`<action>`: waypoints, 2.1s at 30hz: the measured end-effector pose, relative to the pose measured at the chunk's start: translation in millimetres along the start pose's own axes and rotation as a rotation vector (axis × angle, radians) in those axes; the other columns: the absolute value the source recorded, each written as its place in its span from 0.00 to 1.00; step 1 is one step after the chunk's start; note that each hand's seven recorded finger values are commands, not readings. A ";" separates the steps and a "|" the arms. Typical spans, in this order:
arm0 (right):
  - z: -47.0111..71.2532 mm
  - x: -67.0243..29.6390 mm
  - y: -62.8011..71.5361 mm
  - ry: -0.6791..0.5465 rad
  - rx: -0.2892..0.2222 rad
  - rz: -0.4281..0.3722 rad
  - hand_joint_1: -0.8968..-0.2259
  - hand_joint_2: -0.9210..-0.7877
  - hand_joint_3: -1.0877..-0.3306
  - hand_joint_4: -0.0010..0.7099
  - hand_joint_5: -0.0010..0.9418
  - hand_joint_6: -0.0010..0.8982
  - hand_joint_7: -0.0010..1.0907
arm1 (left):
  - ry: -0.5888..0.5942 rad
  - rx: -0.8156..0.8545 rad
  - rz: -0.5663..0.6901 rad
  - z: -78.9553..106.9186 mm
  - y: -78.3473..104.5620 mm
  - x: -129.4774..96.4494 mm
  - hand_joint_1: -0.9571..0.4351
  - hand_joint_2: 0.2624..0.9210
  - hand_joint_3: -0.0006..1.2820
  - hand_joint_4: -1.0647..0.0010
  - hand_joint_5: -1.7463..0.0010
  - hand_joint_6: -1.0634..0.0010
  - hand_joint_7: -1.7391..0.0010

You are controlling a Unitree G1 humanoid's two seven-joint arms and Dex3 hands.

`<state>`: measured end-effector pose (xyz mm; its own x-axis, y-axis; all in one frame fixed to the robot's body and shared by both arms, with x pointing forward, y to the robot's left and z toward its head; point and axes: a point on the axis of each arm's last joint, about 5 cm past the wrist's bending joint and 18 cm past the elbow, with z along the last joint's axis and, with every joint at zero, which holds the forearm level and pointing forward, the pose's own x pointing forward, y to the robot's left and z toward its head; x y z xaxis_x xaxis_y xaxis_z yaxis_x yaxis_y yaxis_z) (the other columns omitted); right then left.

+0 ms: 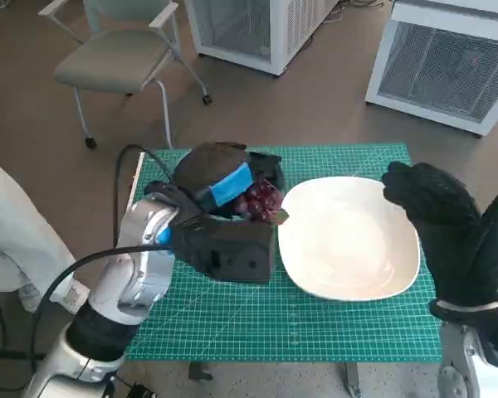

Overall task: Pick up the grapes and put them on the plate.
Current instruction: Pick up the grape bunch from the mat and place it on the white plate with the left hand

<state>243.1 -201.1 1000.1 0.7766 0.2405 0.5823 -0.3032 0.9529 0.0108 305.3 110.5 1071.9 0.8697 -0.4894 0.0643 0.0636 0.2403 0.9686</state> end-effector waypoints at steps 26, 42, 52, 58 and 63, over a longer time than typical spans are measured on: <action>7.4 -7.9 0.1 -0.028 -0.021 -0.014 0.84 0.00 0.64 0.64 0.89 0.28 0.90 | -0.265 -0.031 0.000 56.1 -6.9 55.9 0.69 1.00 0.06 0.35 0.32 0.42 0.34; 8.7 -14.4 -2.2 -0.023 -0.031 -0.052 0.84 0.00 0.65 0.66 0.88 0.29 0.90 | -0.327 -0.064 -0.060 64.1 -27.6 76.5 0.69 1.00 0.07 0.38 0.26 0.42 0.37; 9.8 -14.9 -1.5 -0.023 -0.033 -0.072 0.84 0.00 0.66 0.66 0.87 0.30 0.90 | -0.292 -0.147 -0.133 62.8 -35.1 79.2 0.69 1.00 0.14 0.45 0.25 0.54 0.27; 10.2 -15.0 -1.1 -0.022 -0.034 -0.078 0.84 0.00 0.66 0.66 0.87 0.30 0.90 | -0.288 -0.202 -0.158 59.2 -36.4 79.3 0.51 0.94 0.05 0.67 0.81 0.67 0.72; 9.9 -14.8 -0.6 -0.020 -0.035 -0.078 0.84 0.00 0.66 0.67 0.87 0.30 0.90 | -0.293 -0.208 -0.160 58.4 -36.2 79.1 0.29 0.94 0.02 0.92 0.97 0.80 0.95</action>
<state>226.3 -207.0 999.5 0.7857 0.1622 0.5970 -0.2227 0.9745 0.0283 343.2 14.1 1055.9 0.6657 -0.7461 0.0111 0.3112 0.2911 0.9046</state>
